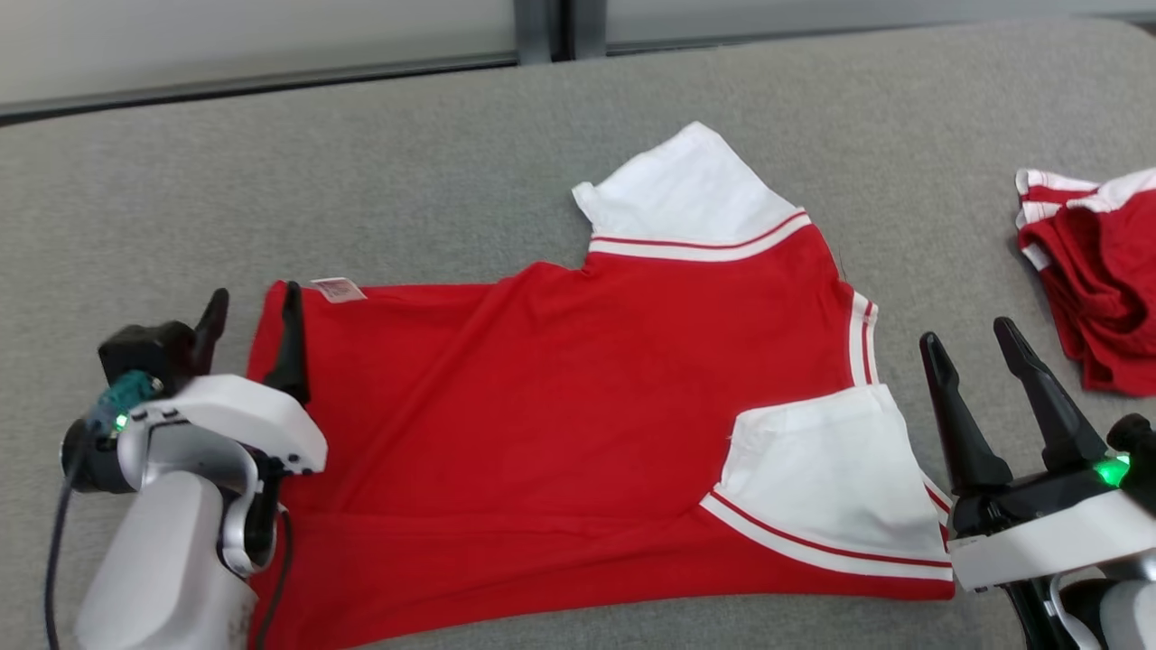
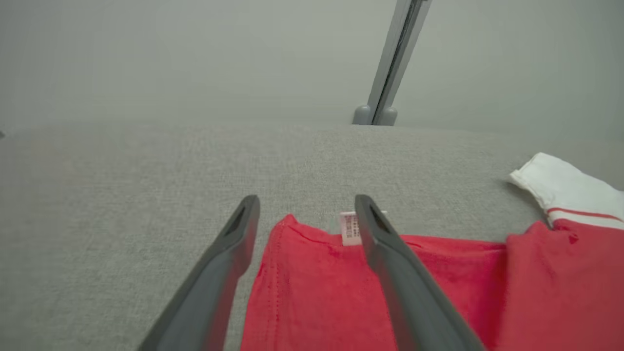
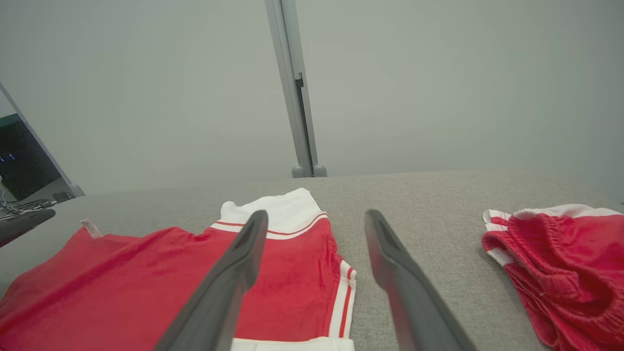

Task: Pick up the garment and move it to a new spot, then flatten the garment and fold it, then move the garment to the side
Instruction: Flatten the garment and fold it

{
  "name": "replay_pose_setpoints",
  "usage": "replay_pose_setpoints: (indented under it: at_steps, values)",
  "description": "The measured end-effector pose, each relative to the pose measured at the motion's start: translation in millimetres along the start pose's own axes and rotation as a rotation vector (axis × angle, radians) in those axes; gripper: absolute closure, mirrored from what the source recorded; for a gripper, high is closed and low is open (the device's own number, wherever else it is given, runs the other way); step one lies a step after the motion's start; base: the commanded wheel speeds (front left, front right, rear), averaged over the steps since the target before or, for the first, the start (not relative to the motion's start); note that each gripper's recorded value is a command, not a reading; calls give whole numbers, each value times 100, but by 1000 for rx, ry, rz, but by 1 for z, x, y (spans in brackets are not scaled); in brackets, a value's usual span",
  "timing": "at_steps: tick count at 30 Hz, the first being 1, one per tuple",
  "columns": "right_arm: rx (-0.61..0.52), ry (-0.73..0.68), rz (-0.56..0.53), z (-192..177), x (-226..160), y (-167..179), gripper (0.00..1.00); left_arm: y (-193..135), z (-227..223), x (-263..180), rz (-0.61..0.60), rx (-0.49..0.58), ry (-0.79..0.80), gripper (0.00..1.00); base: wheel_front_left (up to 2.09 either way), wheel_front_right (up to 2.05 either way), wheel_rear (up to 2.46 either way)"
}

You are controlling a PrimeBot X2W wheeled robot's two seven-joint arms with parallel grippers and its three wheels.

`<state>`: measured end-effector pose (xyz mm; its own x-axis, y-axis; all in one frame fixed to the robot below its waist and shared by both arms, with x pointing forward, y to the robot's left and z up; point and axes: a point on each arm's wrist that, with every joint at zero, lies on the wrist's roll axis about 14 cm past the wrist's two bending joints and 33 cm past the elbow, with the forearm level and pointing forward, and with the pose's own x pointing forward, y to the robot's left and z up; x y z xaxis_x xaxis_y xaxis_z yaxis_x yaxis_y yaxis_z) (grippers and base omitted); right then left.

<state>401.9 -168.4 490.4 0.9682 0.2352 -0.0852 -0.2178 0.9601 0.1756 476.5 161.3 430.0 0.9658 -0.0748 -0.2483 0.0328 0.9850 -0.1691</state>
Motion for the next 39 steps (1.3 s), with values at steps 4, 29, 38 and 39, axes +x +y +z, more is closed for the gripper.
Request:
replay_pose_setpoints:
  at_steps: [4,29,38,39]
  values:
    - [20,28,-16,-13,5,-8,0,14,-37,22,30,-39,130,0,0,0,0]
    - [-52,73,39,-16,149,-62,0,-9,-49,72,-44,-58,94,100,0,0,0]
    - [-83,314,208,-80,226,-19,0,9,-54,81,-20,-47,75,100,0,0,0]
    - [-94,342,225,-88,230,-14,0,10,-56,82,-19,-48,77,100,0,0,0]
